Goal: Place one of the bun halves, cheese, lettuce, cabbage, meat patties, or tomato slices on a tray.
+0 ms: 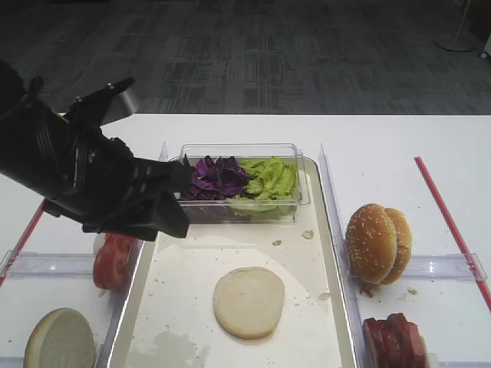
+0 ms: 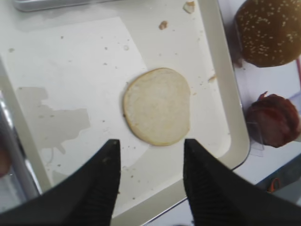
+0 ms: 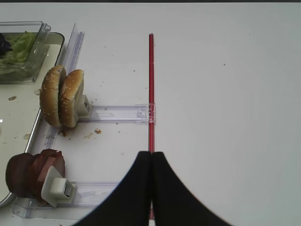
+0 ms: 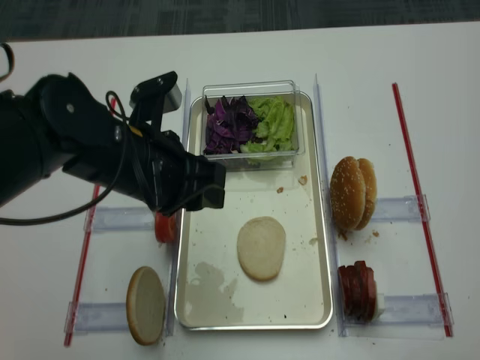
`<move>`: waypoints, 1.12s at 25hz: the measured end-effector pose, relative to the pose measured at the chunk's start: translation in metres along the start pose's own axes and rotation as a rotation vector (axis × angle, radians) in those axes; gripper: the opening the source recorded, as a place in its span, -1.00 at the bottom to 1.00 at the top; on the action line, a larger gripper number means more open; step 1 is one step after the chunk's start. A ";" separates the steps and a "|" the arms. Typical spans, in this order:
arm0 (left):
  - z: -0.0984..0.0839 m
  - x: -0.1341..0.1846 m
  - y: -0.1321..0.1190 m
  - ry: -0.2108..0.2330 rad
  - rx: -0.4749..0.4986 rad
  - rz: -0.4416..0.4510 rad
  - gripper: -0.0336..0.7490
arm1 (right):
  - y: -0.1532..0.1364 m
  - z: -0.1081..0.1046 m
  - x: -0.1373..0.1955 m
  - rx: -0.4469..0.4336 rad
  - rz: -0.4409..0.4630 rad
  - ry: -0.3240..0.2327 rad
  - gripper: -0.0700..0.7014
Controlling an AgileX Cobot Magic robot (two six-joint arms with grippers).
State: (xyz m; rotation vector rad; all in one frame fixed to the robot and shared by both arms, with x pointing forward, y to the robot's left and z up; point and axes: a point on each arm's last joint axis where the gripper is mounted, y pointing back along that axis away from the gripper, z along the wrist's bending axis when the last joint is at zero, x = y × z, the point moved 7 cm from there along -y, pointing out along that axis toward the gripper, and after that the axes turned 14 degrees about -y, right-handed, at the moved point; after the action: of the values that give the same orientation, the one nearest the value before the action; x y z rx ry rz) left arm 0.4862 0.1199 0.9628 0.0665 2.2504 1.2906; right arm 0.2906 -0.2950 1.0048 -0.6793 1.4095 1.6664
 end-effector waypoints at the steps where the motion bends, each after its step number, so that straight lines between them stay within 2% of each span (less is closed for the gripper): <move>1: 0.004 0.001 0.000 -0.006 -0.023 0.010 -0.17 | 0.000 0.000 0.000 0.000 0.000 0.000 0.13; 8: 0.029 0.015 0.004 -0.028 -0.177 0.096 -0.17 | 0.000 0.000 0.000 0.000 0.000 0.000 0.13; 18: 0.061 0.029 0.015 -0.004 -0.389 0.194 -0.16 | 0.000 0.000 0.000 0.000 0.000 0.000 0.13; 28: 0.067 0.014 0.031 0.001 -0.471 0.172 -0.16 | 0.000 0.000 0.000 0.000 0.000 -0.005 0.13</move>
State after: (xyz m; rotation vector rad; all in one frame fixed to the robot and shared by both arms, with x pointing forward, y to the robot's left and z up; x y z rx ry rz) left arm 0.4989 0.1938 0.9552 0.0875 1.9172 1.8792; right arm 0.2906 -0.2950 1.0048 -0.6744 1.4058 1.6671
